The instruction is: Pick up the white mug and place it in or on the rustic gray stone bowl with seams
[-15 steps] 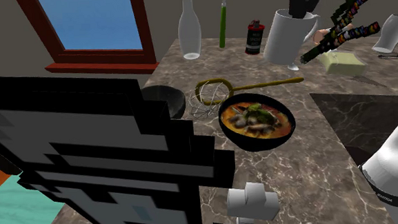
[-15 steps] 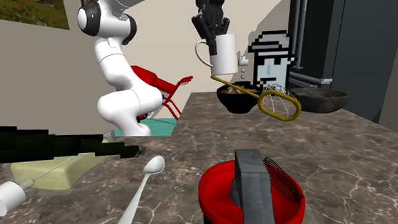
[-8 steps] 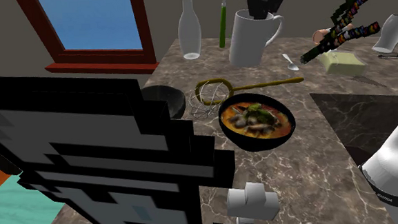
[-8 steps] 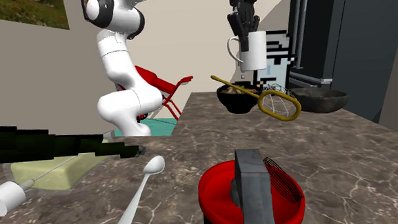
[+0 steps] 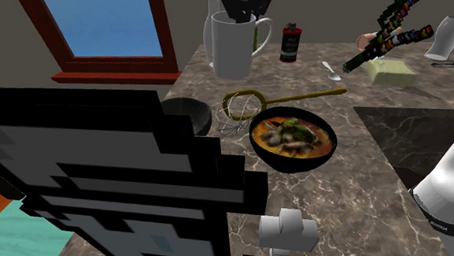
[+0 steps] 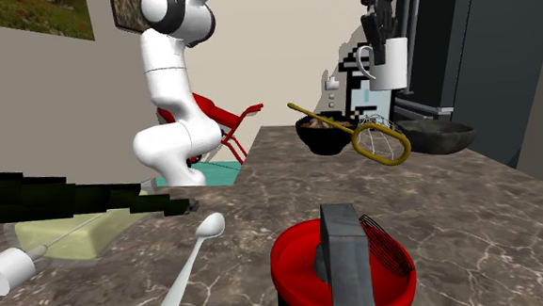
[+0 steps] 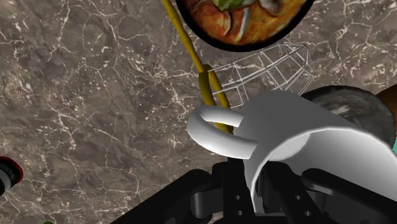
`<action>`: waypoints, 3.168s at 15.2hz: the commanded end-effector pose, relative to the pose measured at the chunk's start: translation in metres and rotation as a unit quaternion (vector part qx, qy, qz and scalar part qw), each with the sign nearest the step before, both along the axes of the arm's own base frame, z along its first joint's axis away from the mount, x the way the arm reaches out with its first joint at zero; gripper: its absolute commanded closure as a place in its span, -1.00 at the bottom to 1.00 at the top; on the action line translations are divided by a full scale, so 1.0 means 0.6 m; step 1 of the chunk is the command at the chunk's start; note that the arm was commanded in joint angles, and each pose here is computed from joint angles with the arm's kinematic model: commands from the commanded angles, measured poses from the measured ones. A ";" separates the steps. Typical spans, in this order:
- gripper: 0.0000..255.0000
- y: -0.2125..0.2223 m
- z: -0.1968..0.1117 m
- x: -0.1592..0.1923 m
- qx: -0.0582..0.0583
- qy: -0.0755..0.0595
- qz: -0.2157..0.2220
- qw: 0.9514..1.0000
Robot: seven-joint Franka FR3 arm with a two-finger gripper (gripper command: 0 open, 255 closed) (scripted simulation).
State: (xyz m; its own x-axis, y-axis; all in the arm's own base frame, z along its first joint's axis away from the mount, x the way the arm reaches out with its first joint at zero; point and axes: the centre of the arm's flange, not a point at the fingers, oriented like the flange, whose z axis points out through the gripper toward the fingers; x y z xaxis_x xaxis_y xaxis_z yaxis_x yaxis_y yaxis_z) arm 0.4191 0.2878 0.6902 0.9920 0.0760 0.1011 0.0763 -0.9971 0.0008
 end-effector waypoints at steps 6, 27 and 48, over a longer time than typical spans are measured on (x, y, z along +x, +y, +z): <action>1.00 0.129 0.007 0.075 0.000 0.000 -0.001 1.000; 1.00 0.178 -0.145 0.103 0.000 0.000 -0.001 1.000; -1.00 0.178 -0.062 0.095 0.000 0.000 -0.001 1.000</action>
State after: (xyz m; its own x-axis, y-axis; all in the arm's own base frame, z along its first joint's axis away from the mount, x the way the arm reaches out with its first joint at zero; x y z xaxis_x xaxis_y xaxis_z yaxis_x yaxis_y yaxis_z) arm 0.4761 0.3942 0.6522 0.9920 0.0742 0.1018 0.0746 -0.9972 -0.0004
